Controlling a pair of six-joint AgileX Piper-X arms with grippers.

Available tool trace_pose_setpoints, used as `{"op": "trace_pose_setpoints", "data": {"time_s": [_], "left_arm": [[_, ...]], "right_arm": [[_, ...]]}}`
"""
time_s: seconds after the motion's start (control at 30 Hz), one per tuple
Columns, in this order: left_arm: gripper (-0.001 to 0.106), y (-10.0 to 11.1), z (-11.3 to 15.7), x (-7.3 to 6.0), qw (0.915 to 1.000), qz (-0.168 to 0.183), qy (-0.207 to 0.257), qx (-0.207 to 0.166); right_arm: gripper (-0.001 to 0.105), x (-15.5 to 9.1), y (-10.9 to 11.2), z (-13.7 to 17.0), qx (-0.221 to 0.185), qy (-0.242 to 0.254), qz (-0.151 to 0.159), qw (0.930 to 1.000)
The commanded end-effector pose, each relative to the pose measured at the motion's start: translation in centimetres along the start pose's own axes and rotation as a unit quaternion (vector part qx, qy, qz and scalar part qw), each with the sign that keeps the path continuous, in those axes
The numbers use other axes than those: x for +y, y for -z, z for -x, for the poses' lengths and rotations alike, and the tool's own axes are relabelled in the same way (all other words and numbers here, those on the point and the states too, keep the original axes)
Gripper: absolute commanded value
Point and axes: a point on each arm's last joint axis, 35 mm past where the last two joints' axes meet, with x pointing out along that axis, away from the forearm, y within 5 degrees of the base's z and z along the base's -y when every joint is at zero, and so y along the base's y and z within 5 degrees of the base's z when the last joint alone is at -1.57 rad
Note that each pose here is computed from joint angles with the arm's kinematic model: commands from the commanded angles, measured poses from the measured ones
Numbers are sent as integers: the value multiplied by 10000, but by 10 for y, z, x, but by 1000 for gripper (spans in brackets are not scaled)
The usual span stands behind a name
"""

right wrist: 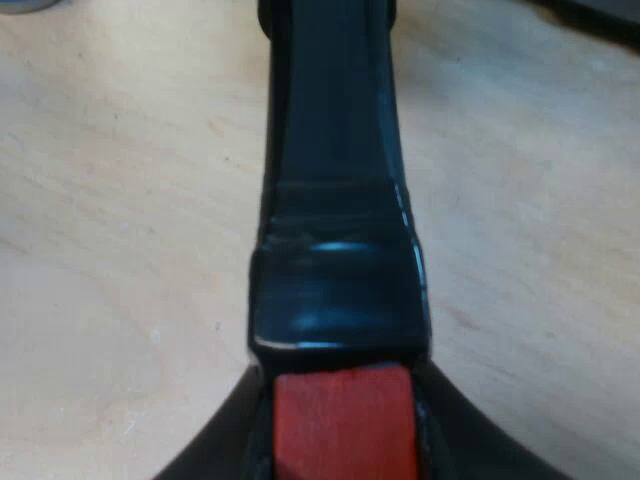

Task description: Grind coffee beans and then tamp

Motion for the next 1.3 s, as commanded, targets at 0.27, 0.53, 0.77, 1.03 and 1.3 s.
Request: {"op": "trace_pose_setpoints", "data": {"time_s": [0.27,0.53,0.77,1.03,1.3], "left_arm": [[59,-2,0,0,9999,-61,-12,-98],[59,-2,0,0,9999,-64,-12,-103],[59,-2,0,0,9999,-64,-12,-103],[59,-2,0,0,9999,-64,-12,-103],[59,-2,0,0,9999,-66,-11,-108]], "right_arm": [[0,22,-3,-26,-221,102,-63,9997],[0,34,0,-42,-277,78,-112,9995],[0,39,4,-50,-251,88,-178,9995],[0,40,8,-58,138,-353,-266,9989],[17,32,6,-65,391,-612,-469,9963]]}}
